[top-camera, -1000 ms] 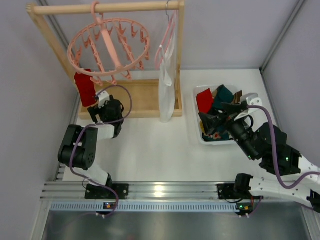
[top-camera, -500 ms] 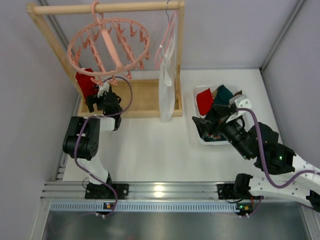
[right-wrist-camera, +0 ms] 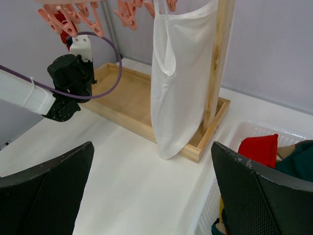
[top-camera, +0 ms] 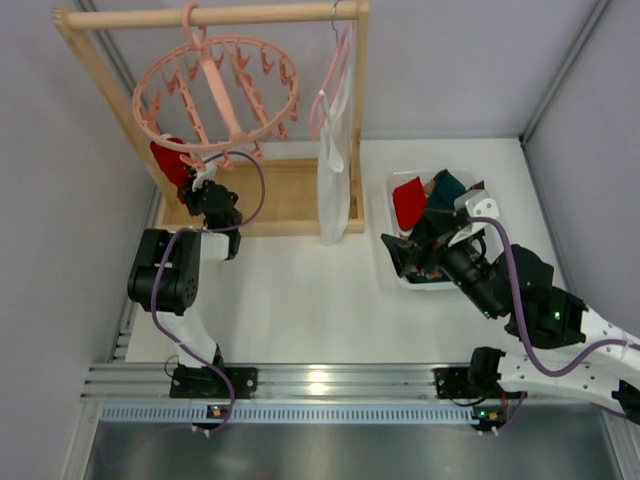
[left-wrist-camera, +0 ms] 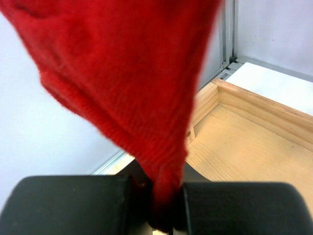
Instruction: Remove the socks clipped to the hanger
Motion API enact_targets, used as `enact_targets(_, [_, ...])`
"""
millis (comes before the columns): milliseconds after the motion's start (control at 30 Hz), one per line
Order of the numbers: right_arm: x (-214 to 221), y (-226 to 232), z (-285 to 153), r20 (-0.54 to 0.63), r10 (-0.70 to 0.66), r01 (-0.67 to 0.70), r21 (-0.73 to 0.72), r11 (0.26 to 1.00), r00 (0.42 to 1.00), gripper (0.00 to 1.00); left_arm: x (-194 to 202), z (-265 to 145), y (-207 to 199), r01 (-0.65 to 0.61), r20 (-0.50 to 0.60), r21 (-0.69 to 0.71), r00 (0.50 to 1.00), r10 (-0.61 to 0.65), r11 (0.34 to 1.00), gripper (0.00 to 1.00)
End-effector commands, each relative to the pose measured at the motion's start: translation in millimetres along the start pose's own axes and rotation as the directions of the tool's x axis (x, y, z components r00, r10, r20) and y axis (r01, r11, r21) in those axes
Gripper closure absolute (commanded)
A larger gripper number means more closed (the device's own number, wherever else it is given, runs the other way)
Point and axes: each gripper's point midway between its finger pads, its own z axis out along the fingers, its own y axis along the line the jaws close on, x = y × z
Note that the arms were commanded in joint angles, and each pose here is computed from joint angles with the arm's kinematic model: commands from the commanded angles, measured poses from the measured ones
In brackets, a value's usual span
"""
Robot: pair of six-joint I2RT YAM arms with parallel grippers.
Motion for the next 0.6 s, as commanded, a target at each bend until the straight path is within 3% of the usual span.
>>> enact_targets(0, [-12.3, 6.6, 2.5, 0.042, 0.022, -0.021, -0.028, 0.999, 0.999, 0.01, -32.2, 2.1, 7.9, 0.132, 0.080, -0.022, 0.988, -0.130, 0.991, 1.00])
enact_targets(200, [-14.5, 13.2, 7.5, 0.041, 0.036, -0.034, -0.044, 0.998, 0.999, 0.00, -40.9, -33.0, 2.2, 0.184, 0.053, -0.088, 0.982, -0.180, 0.979, 1.00])
enact_targets(567, [-32.1, 17.5, -6.7, 0.068, 0.109, -0.102, -0.106, 0.989, 0.992, 0.01, -34.7, -137.4, -32.9, 0.275, 0.000, 0.103, 0.961, -0.276, 0.956, 1.00])
